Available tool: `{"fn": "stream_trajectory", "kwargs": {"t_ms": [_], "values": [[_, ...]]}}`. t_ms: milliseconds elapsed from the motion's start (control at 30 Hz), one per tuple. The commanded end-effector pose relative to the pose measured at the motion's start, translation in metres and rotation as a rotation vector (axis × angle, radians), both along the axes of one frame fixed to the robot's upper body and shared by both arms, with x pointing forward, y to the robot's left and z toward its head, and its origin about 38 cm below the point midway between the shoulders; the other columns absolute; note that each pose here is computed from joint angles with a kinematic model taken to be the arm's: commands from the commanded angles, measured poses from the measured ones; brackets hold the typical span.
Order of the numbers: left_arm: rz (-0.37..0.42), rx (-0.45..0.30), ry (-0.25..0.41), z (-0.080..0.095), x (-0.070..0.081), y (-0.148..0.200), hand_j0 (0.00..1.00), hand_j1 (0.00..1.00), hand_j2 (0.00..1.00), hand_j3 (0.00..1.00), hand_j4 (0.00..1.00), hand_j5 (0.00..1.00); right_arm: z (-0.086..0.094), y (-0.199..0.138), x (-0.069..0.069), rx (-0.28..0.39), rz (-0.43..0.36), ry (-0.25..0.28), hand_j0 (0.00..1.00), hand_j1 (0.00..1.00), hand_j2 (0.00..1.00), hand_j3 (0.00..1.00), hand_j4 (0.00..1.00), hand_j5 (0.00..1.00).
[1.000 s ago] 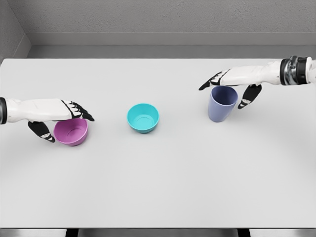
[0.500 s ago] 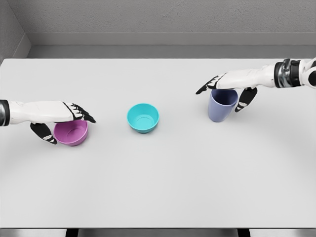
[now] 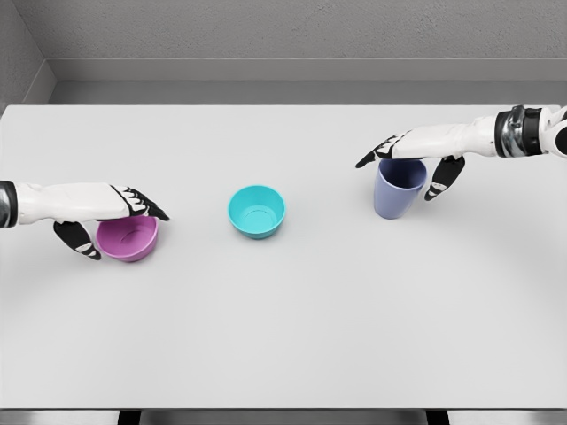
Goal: Stacking bowl and cup with both arms
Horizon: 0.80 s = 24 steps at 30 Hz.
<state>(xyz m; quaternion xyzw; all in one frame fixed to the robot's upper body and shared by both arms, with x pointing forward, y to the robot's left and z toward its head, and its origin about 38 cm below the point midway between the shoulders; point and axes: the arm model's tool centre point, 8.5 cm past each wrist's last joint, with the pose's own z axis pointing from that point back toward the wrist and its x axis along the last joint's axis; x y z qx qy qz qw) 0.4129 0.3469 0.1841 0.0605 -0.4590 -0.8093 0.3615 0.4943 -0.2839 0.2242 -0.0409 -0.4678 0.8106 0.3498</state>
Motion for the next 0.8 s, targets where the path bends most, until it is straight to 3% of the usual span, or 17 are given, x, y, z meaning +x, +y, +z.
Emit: {"fn": "stream_trajectory", "kwargs": {"t_ms": [0, 367, 600, 767], "values": [[0.009, -0.006, 0.003, -0.001, 0.001, 0.001, 1.00, 1.00, 1.00, 1.00, 1.00, 1.00, 0.001, 0.000, 0.000, 0.006, -0.005, 0.001, 1.00, 1.00, 1.00, 1.00, 1.00, 1.00], [0.007, -0.020, 0.017, -0.008, 0.003, -0.005, 1.00, 1.00, 1.00, 1.00, 1.00, 1.00, 0.002, -0.001, 0.001, 0.006, -0.006, -0.002, 1.00, 1.00, 1.00, 1.00, 1.00, 1.00], [0.009, -0.019, 0.030, -0.013, 0.000, -0.004, 0.79, 0.79, 0.79, 0.79, 0.79, 0.79, 0.002, -0.001, 0.001, 0.005, -0.007, -0.002, 1.00, 1.00, 1.00, 1.00, 1.00, 1.00], [0.009, -0.023, 0.030, -0.013, 0.000, -0.004, 0.78, 0.78, 0.78, 0.78, 0.78, 0.78, 0.002, -0.001, 0.001, 0.005, -0.007, -0.002, 1.00, 1.00, 1.00, 1.00, 1.00, 1.00]]}}
